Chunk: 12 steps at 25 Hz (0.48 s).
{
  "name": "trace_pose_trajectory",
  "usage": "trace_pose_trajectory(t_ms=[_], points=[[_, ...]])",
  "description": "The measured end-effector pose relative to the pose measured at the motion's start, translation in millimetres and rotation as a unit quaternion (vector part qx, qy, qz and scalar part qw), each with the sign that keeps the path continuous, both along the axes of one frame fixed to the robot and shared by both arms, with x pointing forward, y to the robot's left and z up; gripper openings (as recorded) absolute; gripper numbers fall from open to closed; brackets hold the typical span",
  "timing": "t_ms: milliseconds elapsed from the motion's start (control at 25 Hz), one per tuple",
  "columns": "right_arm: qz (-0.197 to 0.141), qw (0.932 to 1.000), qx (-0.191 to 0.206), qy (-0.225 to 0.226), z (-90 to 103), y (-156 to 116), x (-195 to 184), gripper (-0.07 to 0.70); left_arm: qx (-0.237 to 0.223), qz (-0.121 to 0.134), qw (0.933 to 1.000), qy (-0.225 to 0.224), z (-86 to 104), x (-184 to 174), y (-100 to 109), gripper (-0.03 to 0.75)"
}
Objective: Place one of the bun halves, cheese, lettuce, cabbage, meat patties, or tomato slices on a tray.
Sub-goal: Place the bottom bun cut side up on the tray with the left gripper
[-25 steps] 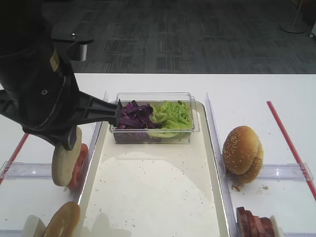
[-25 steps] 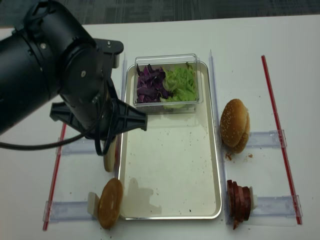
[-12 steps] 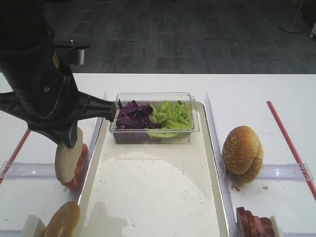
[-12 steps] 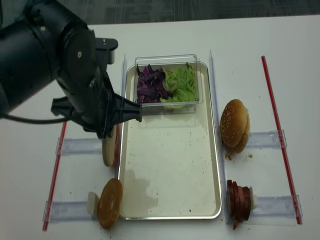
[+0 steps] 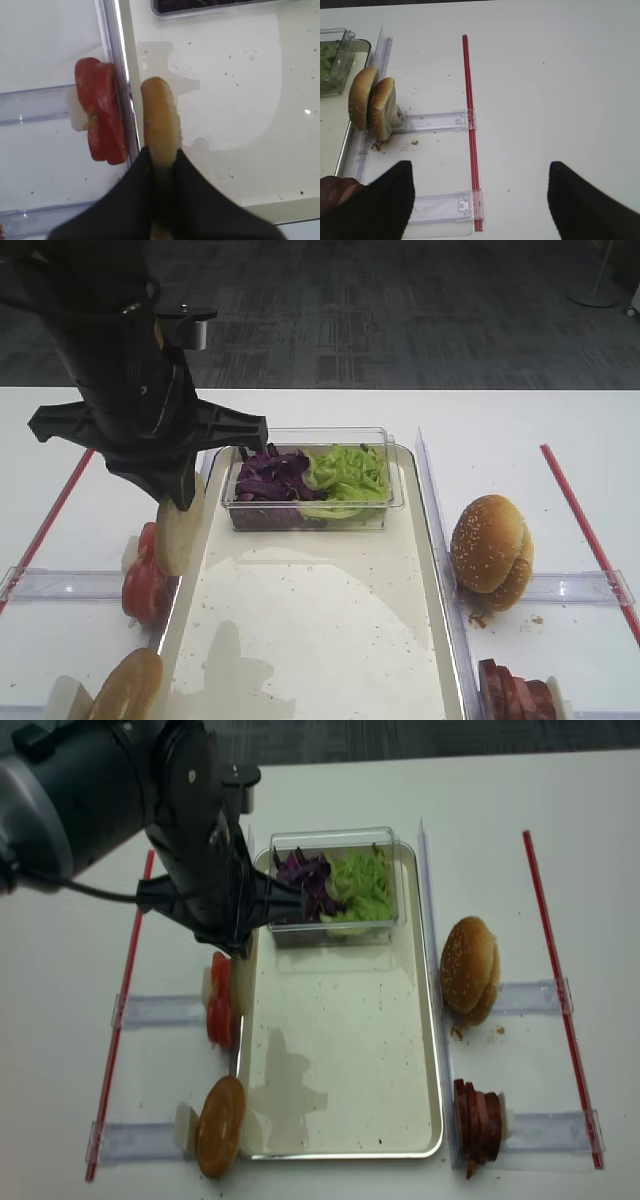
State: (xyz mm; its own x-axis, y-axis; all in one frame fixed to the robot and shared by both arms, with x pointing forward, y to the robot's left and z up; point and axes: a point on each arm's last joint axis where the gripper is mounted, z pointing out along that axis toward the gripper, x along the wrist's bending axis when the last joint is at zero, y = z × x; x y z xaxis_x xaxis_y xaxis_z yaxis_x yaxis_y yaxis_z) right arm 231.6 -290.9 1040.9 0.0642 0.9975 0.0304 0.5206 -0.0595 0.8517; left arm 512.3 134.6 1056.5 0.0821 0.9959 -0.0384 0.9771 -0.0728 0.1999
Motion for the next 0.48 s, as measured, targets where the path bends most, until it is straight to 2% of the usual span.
trace_pose_trajectory(t_ms=[240,480], points=[[0.0,1.0,0.0,0.0,0.0,0,0,0.571,-0.028,-0.03,0.999,0.02,-0.9,-3,-6,0.031],[0.0,1.0,0.0,0.0,0.0,0,0,0.571,-0.108,-0.074,0.991,0.028,1.6,-6,-22,0.031]])
